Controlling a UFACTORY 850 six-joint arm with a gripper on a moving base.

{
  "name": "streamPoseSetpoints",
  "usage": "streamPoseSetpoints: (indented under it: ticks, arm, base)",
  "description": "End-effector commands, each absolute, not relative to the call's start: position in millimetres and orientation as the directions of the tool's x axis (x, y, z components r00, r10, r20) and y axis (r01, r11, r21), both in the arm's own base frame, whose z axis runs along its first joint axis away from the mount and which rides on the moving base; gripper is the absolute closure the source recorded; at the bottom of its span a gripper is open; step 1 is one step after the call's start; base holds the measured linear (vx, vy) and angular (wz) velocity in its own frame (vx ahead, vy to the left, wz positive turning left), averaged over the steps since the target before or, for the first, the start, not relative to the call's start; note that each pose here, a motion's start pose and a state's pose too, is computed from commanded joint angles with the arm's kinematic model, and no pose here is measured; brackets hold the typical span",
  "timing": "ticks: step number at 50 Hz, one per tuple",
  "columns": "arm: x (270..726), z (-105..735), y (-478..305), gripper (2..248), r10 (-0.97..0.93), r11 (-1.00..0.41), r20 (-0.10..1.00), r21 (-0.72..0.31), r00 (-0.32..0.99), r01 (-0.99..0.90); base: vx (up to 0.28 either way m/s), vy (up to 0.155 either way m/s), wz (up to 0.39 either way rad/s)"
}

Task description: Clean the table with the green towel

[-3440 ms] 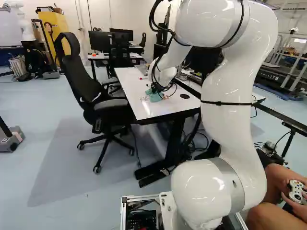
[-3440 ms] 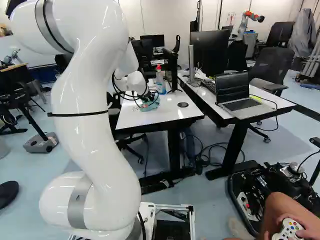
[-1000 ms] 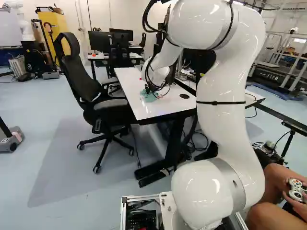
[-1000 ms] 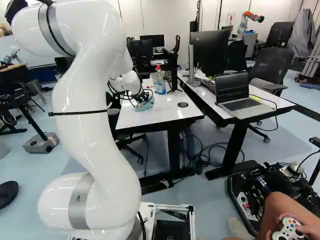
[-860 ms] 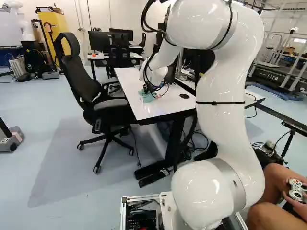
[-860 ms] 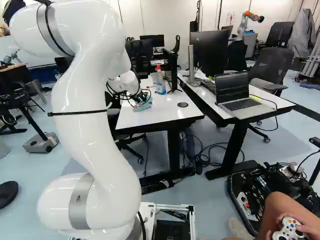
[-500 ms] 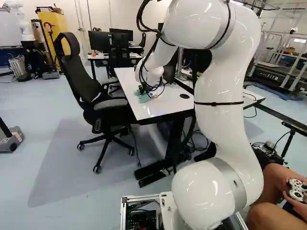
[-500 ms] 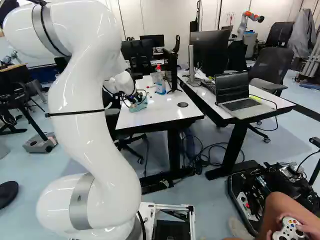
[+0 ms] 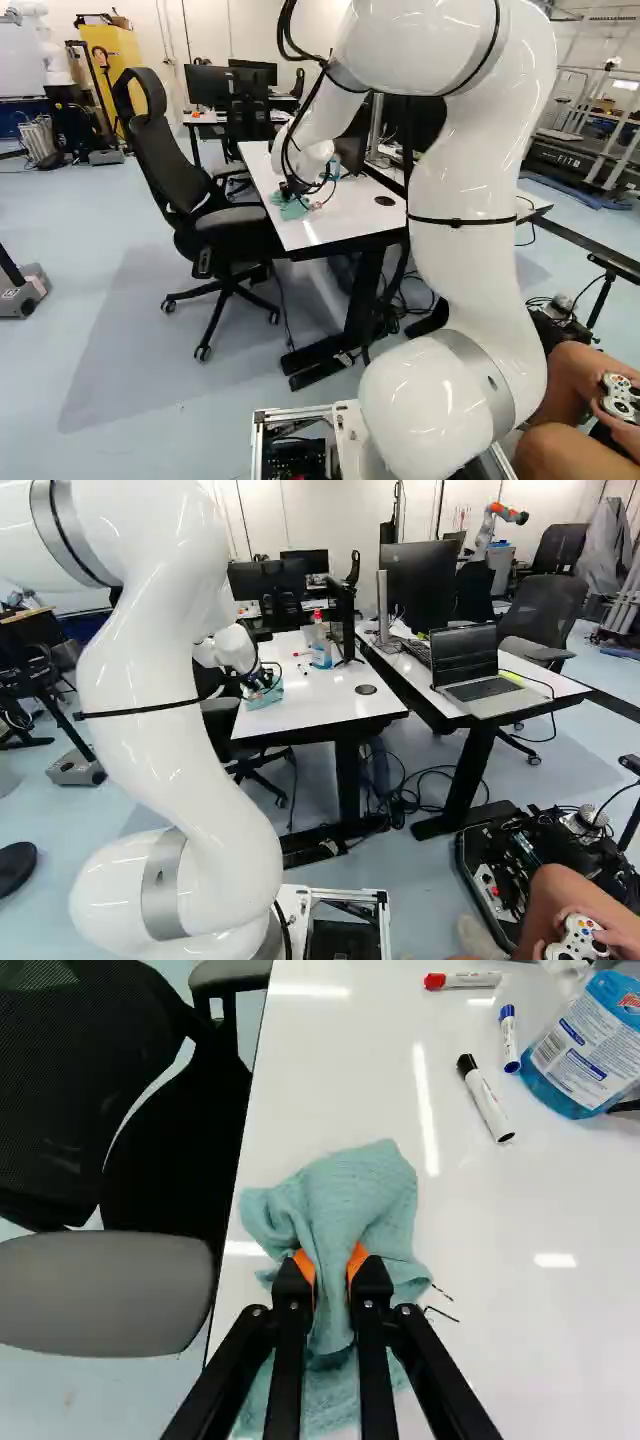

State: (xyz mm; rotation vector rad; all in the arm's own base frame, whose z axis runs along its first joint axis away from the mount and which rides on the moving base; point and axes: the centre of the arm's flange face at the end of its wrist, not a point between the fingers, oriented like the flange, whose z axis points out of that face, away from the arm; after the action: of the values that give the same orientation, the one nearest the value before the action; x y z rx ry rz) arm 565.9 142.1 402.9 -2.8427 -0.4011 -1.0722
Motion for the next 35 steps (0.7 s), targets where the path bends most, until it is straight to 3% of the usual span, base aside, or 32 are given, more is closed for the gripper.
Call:
streamPoseSetpoints:
  ticks: [35]
  arm:
    - [530.5,405.4,99.1,197,0.174,-0.977,0.640,0.019,0.749,0.210]
  base:
    - [0.000,0.000,0.000]
